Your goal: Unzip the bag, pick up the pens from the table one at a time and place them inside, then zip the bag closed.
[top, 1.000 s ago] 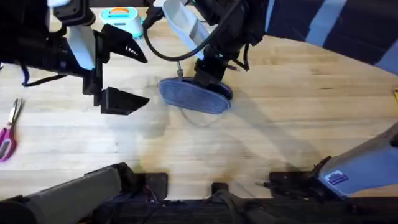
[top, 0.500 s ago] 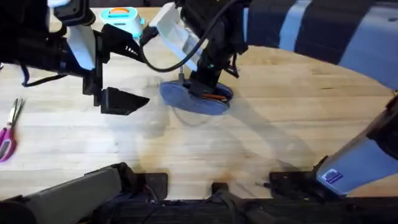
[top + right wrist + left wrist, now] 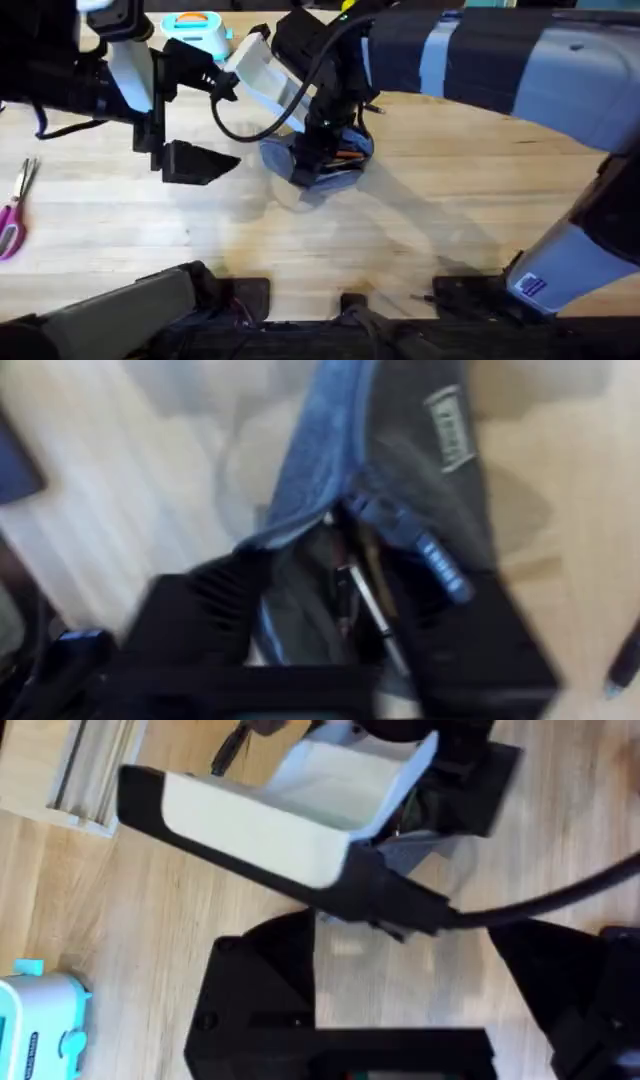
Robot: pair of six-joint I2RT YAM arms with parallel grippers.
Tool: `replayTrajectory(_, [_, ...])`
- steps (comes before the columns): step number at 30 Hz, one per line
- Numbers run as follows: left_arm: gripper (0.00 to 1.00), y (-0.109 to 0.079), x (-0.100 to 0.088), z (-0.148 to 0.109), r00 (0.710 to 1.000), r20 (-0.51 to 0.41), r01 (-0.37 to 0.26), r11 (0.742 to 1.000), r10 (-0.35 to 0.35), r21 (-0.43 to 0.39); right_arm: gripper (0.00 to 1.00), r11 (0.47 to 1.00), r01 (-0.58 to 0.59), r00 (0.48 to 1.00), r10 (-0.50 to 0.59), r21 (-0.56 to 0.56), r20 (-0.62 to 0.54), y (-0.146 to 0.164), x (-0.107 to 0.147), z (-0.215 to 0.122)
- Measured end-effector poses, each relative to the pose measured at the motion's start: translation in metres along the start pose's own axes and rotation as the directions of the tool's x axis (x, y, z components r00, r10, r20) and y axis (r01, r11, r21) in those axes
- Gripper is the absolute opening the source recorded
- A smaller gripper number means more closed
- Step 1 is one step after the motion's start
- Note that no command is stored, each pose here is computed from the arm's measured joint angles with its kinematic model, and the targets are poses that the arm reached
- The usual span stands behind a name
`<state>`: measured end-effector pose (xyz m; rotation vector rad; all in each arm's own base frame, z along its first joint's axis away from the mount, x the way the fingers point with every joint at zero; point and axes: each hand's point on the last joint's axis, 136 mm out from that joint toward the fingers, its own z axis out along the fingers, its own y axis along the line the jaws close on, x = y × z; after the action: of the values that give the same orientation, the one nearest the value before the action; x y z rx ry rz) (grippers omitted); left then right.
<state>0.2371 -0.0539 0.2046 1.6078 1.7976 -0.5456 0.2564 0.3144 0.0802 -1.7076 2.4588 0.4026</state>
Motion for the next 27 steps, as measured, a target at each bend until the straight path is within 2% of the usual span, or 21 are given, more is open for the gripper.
replayTrajectory(2, [0.993, 0.0, 0.0, 0.0, 1.0, 0.001, 0.0, 1.0, 0.0, 0.0, 0.931, 1.0, 0.004, 1.0, -0.004, -0.021, 0.003, 0.008, 0.0, -0.003])
replayTrajectory(4, [0.993, 0.0, 0.0, 0.0, 1.0, 0.002, 0.0, 1.0, 0.0, -0.001, 0.992, 1.0, 0.014, 1.0, -0.013, -0.021, 0.015, 0.011, -0.004, -0.005])
replayTrajectory(21, [0.993, 0.001, 0.0, 0.0, 1.0, 0.002, -0.003, 1.0, 0.003, -0.003, 0.996, 1.0, 0.01, 1.0, -0.01, -0.014, 0.014, 0.01, -0.005, -0.007])
replayTrajectory(24, [0.993, 0.001, 0.0, 0.0, 1.0, 0.002, -0.003, 1.0, 0.003, -0.003, 0.996, 1.0, 0.005, 0.999, -0.005, 0.02, 0.035, 0.002, -0.008, -0.018])
replayTrajectory(27, [0.993, 0.001, 0.0, 0.0, 1.0, 0.002, -0.002, 1.0, 0.002, -0.003, 0.996, 0.996, -0.008, 0.996, -0.001, 0.091, 0.092, -0.013, -0.015, -0.047])
